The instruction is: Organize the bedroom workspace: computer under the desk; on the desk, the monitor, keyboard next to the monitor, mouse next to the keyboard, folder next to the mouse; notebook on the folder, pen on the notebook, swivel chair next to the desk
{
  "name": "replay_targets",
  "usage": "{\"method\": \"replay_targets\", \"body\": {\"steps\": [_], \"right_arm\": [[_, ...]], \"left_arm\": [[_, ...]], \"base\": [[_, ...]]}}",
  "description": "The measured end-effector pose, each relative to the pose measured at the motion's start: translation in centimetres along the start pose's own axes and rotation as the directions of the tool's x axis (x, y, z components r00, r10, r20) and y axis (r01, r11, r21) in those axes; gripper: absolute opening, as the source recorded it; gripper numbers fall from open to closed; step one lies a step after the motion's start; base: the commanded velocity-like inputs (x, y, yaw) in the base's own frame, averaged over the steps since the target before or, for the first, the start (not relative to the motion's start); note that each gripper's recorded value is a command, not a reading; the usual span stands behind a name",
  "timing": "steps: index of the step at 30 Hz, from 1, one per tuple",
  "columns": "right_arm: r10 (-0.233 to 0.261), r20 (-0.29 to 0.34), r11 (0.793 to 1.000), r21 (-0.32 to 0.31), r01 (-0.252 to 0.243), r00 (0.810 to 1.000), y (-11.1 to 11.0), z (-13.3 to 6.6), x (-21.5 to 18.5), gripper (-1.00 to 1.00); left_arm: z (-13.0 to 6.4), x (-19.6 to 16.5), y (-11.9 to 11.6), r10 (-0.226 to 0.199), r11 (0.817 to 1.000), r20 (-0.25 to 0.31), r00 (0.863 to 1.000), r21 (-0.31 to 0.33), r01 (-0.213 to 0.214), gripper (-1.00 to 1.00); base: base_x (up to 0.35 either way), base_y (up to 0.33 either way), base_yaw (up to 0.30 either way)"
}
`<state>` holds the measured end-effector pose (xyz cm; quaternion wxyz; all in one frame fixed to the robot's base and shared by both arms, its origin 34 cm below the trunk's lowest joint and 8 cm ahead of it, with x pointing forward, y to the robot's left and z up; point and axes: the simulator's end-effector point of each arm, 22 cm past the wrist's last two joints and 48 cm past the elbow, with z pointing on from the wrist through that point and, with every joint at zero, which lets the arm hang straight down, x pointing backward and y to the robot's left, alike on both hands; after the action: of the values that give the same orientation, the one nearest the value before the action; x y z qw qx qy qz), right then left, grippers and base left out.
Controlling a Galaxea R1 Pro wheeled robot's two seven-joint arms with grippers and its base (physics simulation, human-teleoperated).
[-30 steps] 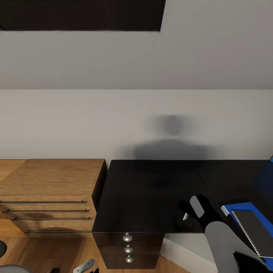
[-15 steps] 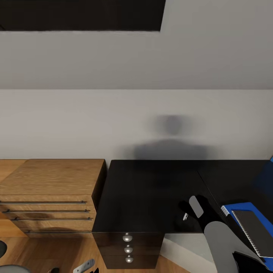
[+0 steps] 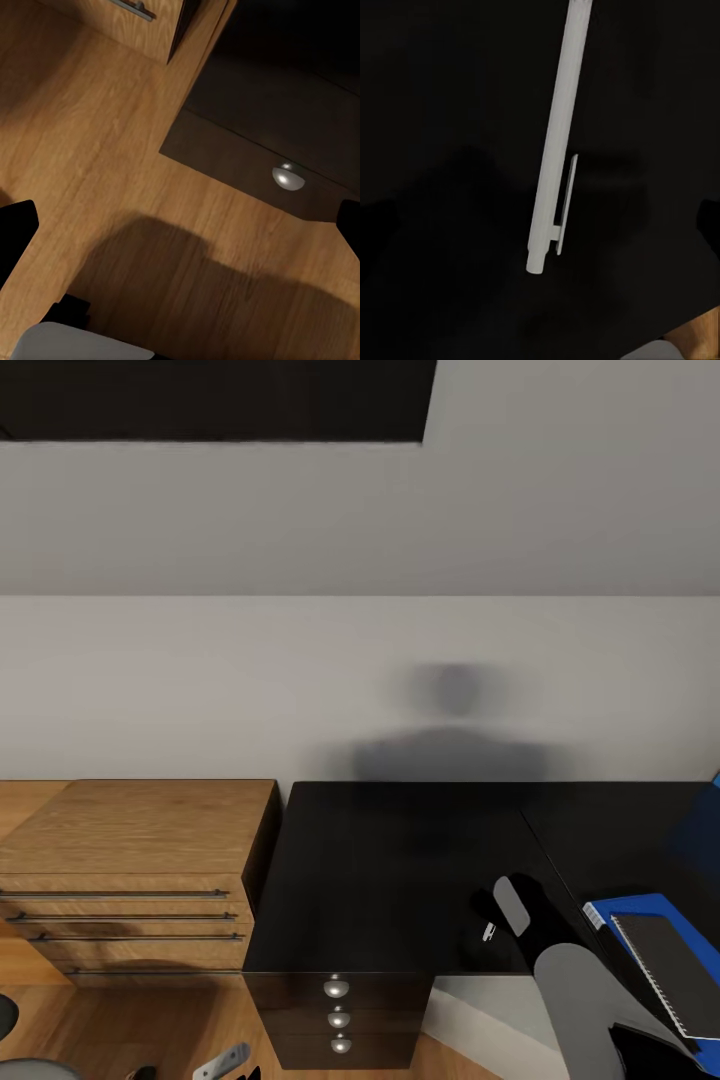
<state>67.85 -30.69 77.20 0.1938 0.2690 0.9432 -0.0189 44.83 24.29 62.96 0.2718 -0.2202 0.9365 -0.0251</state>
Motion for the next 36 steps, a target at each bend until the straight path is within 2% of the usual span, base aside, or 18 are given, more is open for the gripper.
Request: {"method": "replay_targets", "body": {"steps": [13,23,36], "right_arm": [[-0.011,0.000,1.000,0.006,0.011,1.000,0.23,-0.05,0.18,1.00],[-0.022,0.001,0.998,0.055,0.022,1.000,-0.47,-0.15,0.32,1.00],[-0.025,-0.001,0.998,0.065,0.025,1.000,-0.45,-0.20,0.48,1.00]], "left_arm": [[0.00,0.00,0.13,-0.001,1.000,0.000,1.000,-0.005,0.001,1.00],[0.00,0.00,0.15,-0.002,1.000,0.000,1.000,-0.006,0.002,1.00],[0.00,0.00,0.17,-0.002,1.000,0.000,1.000,-0.006,0.002,1.00]], "base": [[0.000,0.000,0.000],[0.000,0.000,0.000],[0.000,0.000,0.000]]}}
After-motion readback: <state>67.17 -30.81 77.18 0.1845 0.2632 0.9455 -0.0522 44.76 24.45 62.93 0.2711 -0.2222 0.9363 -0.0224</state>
